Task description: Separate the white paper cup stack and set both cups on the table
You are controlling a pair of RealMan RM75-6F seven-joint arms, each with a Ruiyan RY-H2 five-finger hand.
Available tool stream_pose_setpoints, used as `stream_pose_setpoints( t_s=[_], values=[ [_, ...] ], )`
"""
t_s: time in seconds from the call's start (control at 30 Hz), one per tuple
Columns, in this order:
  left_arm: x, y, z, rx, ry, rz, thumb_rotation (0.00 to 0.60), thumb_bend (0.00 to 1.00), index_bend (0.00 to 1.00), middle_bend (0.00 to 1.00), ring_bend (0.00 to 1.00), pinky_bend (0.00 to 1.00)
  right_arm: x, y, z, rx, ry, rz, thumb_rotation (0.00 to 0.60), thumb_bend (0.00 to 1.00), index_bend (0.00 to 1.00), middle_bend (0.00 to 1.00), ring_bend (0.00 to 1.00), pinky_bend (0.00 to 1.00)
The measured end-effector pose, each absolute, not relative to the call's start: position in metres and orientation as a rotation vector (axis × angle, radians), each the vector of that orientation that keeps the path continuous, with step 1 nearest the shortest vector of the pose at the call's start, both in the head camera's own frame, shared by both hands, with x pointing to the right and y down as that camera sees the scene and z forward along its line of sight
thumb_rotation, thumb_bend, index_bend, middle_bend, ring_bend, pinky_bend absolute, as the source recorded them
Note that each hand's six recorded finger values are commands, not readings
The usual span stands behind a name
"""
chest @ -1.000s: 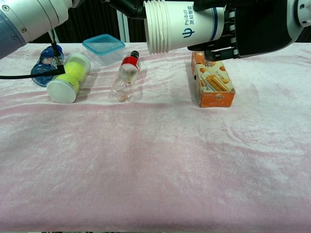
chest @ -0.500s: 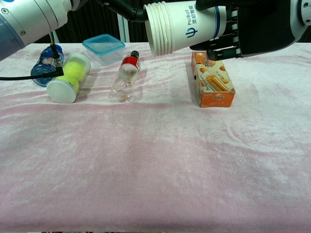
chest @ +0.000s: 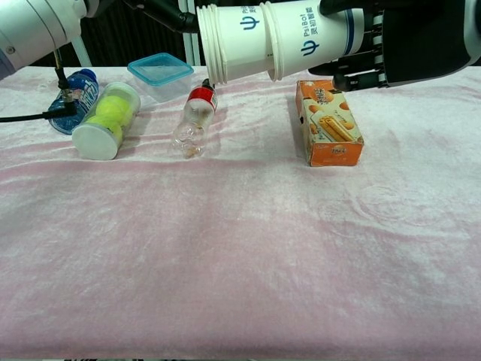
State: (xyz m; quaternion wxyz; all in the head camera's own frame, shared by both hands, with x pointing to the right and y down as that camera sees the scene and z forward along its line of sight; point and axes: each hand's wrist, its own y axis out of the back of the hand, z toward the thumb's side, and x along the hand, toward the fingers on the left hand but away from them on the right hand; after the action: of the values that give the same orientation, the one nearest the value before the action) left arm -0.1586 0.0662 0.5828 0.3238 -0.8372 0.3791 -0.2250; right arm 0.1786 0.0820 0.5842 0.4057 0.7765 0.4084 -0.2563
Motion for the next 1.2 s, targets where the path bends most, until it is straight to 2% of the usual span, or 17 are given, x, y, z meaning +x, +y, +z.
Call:
stream_pose_setpoints(
  t_s=[0.33,0.63,1.0,1.2],
  values=[
    [-0.188,0.068,0.581,-2.185,1.021,-0.610,0.600,0.73,0.74,0.27,0.00,0.05,0.202,0.079,0.590,1.958,1.084,-0.688,0.600,0.38,0.63,0.49,0.59,0.55],
    [-0.228,0.066,0.577,-2.098,0.963,-0.735,0.600,0.72,0.74,0.26,0.00,0.05,0.228,0.076,0.598,2.117,1.174,-0.860,0.600,0.39,0.63,0.49,0.59,0.55],
    [-0.268,0.068,0.585,-2.026,0.734,-1.093,0.600,0.72,0.72,0.24,0.00,0.02,0.259,0.090,0.610,2.352,1.146,-1.269,0.600,0.40,0.63,0.49,0.58,0.55],
    [-0.304,0.079,0.591,-2.047,0.684,-1.348,0.600,0.72,0.72,0.24,0.00,0.00,0.270,0.096,0.613,2.499,1.110,-1.506,0.600,0.41,0.64,0.49,0.57,0.55]
  ],
)
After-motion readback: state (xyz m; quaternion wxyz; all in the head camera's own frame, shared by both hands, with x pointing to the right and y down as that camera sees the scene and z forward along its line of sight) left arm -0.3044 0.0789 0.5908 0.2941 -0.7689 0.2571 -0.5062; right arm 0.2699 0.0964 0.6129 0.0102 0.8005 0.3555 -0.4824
